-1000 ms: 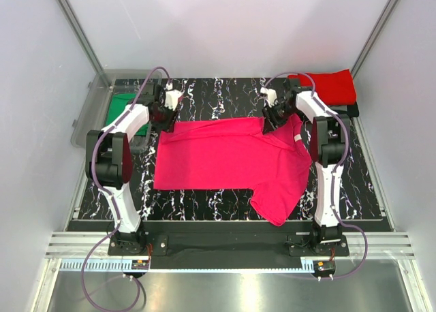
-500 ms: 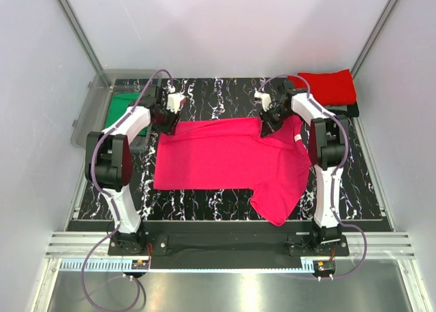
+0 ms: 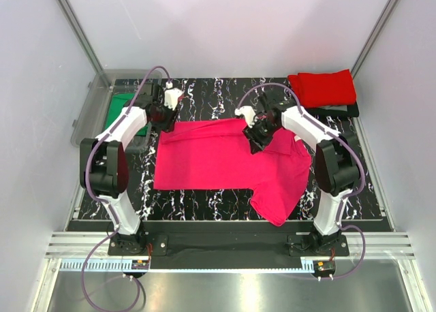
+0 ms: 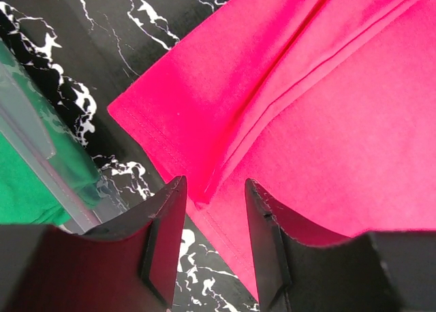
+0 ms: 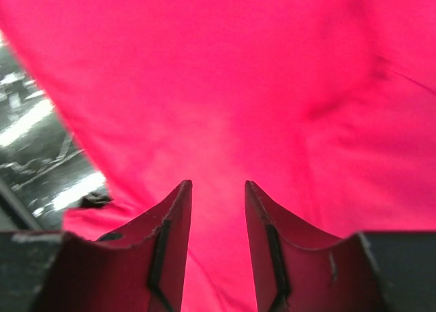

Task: Fold and stack the t-shirts
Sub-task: Fold the tshirt

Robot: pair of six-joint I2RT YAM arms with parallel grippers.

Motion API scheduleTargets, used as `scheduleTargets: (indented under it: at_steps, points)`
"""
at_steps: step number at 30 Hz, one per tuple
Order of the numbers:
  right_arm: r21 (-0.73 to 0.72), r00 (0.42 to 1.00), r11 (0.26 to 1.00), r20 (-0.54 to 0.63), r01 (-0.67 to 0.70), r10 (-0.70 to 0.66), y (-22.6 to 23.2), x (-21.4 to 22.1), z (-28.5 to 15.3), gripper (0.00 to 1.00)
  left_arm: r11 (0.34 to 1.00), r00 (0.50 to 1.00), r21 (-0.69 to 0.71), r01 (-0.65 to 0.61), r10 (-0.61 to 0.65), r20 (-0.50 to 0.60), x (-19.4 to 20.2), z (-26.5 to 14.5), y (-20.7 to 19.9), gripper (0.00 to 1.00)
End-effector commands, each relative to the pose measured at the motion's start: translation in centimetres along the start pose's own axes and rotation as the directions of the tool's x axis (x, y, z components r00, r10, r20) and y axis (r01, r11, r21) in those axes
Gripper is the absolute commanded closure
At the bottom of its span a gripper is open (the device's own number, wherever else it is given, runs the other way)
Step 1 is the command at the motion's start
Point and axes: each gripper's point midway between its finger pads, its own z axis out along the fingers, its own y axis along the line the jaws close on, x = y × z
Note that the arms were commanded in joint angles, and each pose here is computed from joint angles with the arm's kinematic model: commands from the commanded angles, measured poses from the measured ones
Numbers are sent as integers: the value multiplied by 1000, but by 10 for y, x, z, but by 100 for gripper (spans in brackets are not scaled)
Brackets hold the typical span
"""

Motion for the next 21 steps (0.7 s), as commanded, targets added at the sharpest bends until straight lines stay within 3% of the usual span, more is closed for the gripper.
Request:
scheduleTargets:
  at_steps: [1, 3, 5, 9, 21]
  points:
    - [174, 995, 983, 84, -58, 44, -57, -10, -31, 57, 1000, 998, 23, -12, 10, 55, -20, -7, -4, 55]
    - [180, 980, 968, 127, -173, 152, -88, -4, -38, 57, 1000, 1000, 26, -5, 4, 24, -21, 0, 0, 55]
    - [209, 972, 957, 163, -203, 171, -117, -10, -42, 57, 999, 998, 49, 13, -10, -60, -7, 16, 1, 56]
    - [280, 952, 921, 219, -271, 213, -176, -6, -60, 56, 999, 994, 27, 20, -17, -109, -5, 35, 13, 58]
    - [305, 932, 882, 180, -358, 316, -226, 40, -37, 56, 1000, 967, 1, -23, 22, -255, 30, 65, 27, 63]
